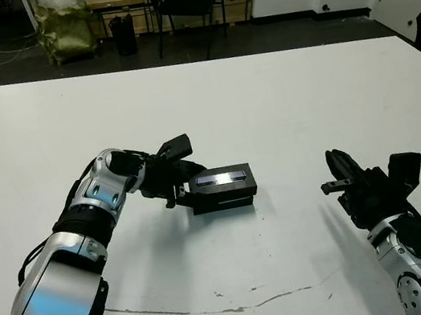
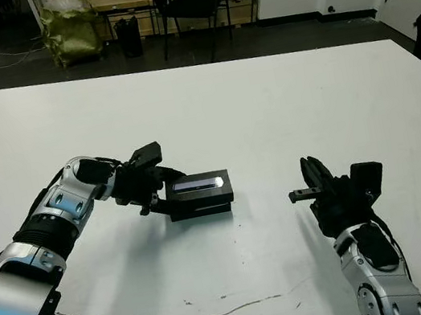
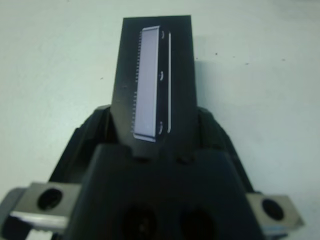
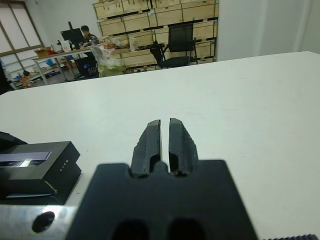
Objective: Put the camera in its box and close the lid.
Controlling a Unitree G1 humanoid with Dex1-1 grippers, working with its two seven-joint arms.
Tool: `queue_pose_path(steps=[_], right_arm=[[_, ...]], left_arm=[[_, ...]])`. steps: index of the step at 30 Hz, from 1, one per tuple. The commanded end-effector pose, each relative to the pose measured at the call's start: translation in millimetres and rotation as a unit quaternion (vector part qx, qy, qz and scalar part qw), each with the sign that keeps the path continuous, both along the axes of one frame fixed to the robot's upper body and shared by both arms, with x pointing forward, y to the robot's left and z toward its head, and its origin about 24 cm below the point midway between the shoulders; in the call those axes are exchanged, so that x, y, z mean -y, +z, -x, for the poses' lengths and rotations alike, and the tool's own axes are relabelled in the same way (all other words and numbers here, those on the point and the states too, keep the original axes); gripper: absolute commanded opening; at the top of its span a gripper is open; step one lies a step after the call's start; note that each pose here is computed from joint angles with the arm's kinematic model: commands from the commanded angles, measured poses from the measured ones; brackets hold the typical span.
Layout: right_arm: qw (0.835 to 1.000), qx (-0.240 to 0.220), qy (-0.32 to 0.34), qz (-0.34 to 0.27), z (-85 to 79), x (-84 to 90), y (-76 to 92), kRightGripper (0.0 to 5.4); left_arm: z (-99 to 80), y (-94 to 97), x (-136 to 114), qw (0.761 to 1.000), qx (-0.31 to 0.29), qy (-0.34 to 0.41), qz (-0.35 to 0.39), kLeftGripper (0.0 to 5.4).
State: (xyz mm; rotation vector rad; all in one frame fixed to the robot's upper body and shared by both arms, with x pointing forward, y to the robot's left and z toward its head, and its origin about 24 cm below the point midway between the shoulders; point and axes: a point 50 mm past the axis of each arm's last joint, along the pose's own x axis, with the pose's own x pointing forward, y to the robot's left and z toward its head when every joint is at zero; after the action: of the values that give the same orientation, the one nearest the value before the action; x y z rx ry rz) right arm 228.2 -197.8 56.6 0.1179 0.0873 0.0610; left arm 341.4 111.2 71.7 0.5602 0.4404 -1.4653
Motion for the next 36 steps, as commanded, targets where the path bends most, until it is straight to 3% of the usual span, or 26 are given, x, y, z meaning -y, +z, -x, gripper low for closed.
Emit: queue_pose_path(steps=[1,20,36], right_arm=[[1.000,-0.009,-0.007,0.003,-0.3,0.7,0.5,0.00],[1.000,-0.019,-0.011,0.005,-1.6,4.1,-0.2,0.00],[1.000,-0.012,-0.008,0.008,-0.6,3.1,0.8,0.00]], left_arm=[[15.1,-26.4,-11,0.997,-0.057,-0.021,-0.046,2.74],[16.6,-31.5,-27,0.993,-0.097,0.007,-0.071,2.74],[14.7,-36.0,-22,0.995,-0.075,0.038,-0.055,2.74]])
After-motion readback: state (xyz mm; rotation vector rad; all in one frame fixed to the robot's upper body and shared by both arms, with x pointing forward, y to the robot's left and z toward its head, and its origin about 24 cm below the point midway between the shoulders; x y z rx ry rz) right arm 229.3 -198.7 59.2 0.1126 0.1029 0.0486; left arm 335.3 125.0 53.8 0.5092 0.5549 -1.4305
